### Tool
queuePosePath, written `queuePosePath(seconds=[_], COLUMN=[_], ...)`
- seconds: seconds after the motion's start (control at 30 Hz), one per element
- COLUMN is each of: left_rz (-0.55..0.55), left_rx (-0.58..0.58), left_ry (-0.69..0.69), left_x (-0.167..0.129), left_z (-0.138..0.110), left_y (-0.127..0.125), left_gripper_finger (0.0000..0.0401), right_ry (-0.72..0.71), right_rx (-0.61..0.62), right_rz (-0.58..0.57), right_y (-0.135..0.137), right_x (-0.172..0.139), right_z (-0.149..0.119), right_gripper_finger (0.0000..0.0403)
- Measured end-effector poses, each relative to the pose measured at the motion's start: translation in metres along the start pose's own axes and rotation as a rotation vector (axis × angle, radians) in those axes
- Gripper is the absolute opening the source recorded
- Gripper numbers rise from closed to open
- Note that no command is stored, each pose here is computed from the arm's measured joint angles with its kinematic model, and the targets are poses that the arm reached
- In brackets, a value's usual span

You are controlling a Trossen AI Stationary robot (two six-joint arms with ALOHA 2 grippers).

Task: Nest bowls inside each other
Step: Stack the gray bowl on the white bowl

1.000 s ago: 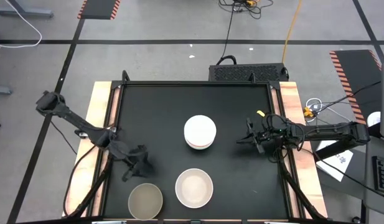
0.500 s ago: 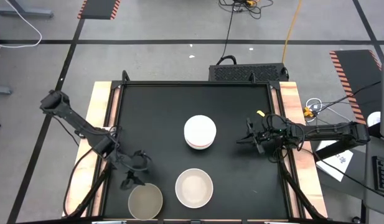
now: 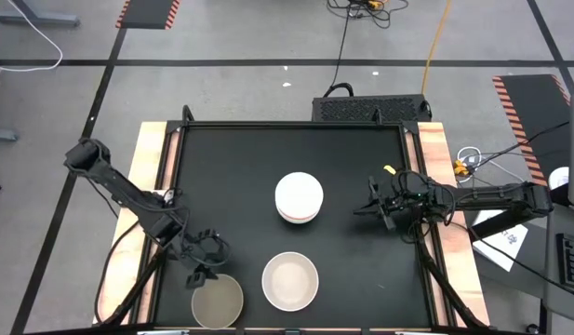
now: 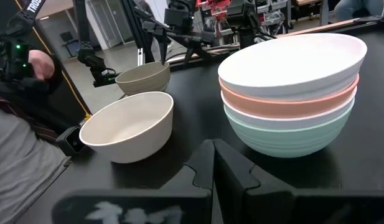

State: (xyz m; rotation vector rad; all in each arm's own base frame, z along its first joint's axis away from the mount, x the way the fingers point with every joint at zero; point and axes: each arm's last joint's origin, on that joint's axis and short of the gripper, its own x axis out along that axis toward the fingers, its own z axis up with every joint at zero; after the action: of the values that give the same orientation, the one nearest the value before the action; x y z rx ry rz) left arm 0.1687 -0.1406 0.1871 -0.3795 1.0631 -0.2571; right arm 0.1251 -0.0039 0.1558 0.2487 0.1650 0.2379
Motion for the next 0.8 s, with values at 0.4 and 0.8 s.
queuePosePath(seconds=[0.4, 0.8], left_rz=[0.019, -0.026], left_rx=[0.057, 0.238], left_ry=[-0.012, -0.073], left_x=[0.016, 0.016], left_z=[0.002, 0.007], left_y=[-0.001, -0.006], left_gripper_finger=[0.0235, 0.0013], right_ry=[0.000, 0.001], right_rx=[0.000, 0.000], right_rz=[0.002, 0.003], right_y=[0.000, 0.000], right_x=[0.000, 0.000], right_z=[0.000, 0.000], right_gripper_finger=[0.0000, 0.0000])
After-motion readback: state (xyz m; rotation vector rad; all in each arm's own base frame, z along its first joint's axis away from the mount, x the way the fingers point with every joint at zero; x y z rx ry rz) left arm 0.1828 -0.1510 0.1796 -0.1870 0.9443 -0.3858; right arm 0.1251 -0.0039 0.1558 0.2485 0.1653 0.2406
